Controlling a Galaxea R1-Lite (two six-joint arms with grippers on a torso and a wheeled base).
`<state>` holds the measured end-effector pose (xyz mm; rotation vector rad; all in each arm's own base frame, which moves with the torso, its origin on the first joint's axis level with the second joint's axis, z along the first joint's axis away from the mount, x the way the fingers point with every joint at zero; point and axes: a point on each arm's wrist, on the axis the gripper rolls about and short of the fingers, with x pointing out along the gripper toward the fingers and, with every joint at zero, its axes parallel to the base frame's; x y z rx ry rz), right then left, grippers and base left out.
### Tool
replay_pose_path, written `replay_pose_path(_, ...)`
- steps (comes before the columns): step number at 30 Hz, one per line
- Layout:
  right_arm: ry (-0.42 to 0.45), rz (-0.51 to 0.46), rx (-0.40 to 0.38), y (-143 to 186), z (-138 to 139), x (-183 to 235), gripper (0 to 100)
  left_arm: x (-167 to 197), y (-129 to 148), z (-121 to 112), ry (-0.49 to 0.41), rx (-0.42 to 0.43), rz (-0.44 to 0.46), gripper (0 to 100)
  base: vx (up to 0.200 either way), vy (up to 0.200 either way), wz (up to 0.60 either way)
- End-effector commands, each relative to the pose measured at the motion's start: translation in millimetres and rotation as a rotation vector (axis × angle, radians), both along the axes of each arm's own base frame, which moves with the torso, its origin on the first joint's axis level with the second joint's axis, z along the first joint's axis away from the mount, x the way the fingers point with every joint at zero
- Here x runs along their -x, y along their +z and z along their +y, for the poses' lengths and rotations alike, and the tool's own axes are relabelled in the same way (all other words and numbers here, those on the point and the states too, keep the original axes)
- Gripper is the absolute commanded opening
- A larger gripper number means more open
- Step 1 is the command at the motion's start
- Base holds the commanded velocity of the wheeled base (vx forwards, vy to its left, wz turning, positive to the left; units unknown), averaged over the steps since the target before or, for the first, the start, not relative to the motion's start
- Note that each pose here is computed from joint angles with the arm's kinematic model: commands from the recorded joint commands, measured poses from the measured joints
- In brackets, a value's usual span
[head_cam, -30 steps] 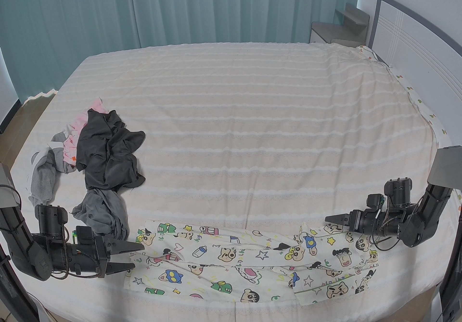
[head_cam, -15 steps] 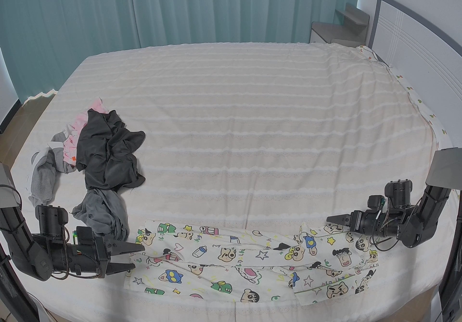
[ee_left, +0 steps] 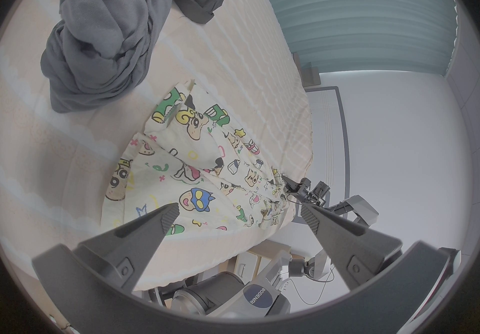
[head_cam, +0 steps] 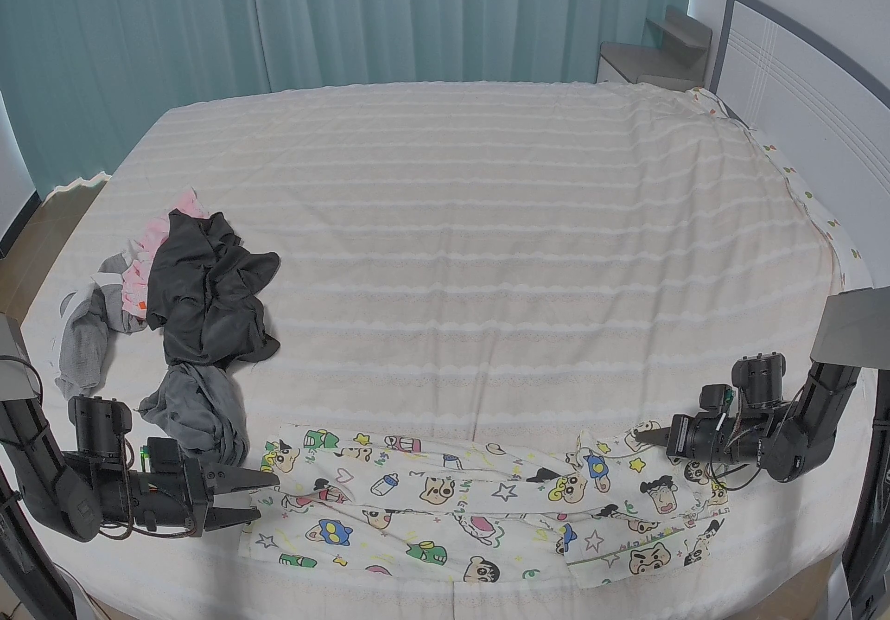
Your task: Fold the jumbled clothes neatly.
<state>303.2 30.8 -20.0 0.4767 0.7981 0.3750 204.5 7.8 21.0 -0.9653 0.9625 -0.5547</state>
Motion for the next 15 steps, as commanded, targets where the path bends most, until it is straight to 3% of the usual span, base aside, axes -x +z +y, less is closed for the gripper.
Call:
replay_pose_path(1,0.005,0.006,0.001,-1,1,2,0,0,0,0,0.001,0.000,0.001,100,0.000,0.000,0.00)
replay_pose_path(15,0.029,-0.177,-0.024,17,4,23,0,0,0,0,0.001,0.001,0.003,100,0.000,0.000,0.00)
